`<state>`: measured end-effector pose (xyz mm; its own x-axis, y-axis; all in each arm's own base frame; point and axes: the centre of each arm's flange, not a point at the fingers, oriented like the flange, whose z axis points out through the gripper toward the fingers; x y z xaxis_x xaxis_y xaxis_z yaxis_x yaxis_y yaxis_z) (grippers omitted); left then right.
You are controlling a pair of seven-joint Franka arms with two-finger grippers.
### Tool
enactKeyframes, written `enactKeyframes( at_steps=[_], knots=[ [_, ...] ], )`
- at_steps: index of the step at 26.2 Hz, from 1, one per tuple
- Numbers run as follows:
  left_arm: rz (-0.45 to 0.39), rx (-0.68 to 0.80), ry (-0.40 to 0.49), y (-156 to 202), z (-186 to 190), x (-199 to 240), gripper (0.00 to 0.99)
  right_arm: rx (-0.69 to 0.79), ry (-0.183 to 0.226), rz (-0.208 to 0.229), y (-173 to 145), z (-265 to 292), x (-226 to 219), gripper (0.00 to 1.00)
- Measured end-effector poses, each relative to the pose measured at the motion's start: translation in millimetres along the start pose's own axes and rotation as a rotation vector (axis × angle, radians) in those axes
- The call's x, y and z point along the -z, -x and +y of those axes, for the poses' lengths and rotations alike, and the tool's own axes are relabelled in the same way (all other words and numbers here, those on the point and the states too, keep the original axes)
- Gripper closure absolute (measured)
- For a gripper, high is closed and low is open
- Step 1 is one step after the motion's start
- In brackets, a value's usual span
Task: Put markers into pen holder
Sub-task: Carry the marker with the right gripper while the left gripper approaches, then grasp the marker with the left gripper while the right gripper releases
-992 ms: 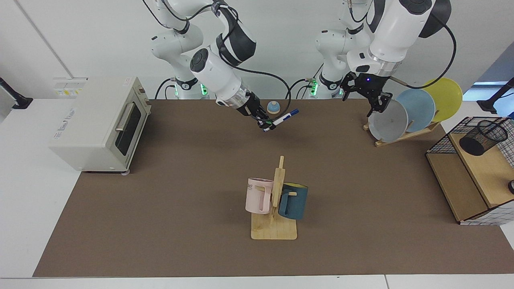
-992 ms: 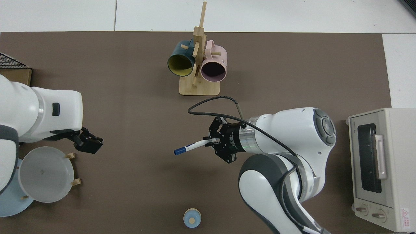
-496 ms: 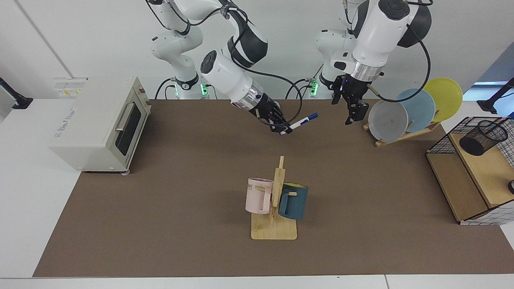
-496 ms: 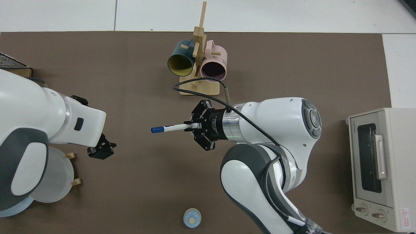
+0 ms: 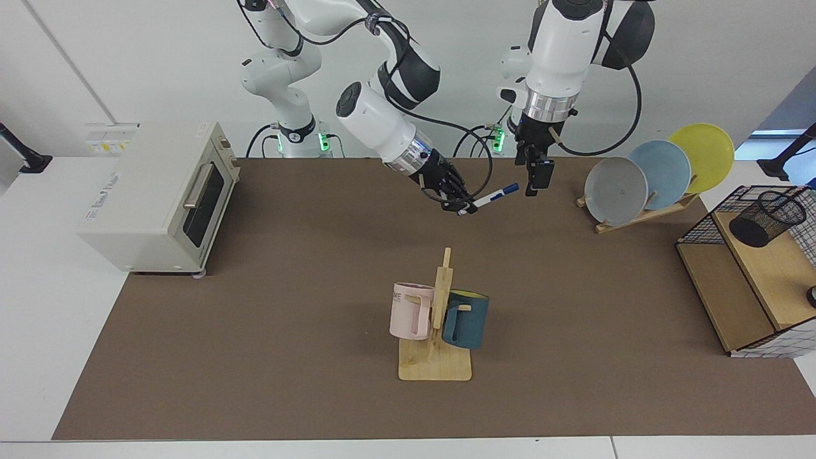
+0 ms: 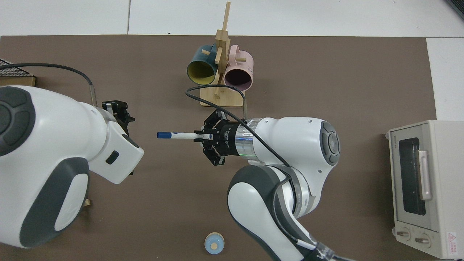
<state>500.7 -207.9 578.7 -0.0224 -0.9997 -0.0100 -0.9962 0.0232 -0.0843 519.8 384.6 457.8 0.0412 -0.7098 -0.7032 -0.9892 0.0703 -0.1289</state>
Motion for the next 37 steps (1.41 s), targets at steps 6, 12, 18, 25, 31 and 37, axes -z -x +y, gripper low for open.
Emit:
enactKeyframes(
  at_steps=[6, 12, 18, 25, 31, 37],
  knots=[
    [-0.001, -0.052, 0.001, -1.3, -1.5, -5.1, 0.026, -0.01, -0.008, -0.011, 9.1, -2.4, 0.1, 0.83],
    [-0.005, -0.104, 0.017, -8.7, 0.7, -16.0, 0.084, -0.01, -0.011, -0.012, 9.2, -4.0, 0.4, 0.83],
    [-0.001, -0.152, -0.002, -16.0, 0.3, -16.6, 0.405, -0.01, -0.01, -0.011, 8.9, -4.3, -0.9, 0.83],
    [-0.02, -0.183, -0.051, -16.3, -5.9, -14.0, 0.824, -0.019, -0.006, -0.013, 11.3, -1.9, -3.3, 0.83],
    [-0.035, -0.199, -0.07, -20.7, -5.6, -12.3, 0.824, -0.027, -0.01, -0.014, 10.9, -3.9, -1.3, 0.83],
    [-0.035, -0.199, -0.071, -20.7, -5.7, -11.7, 0.824, -0.026, -0.01, -0.014, 11.6, -3.6, -1.6, 0.78]
  ],
)
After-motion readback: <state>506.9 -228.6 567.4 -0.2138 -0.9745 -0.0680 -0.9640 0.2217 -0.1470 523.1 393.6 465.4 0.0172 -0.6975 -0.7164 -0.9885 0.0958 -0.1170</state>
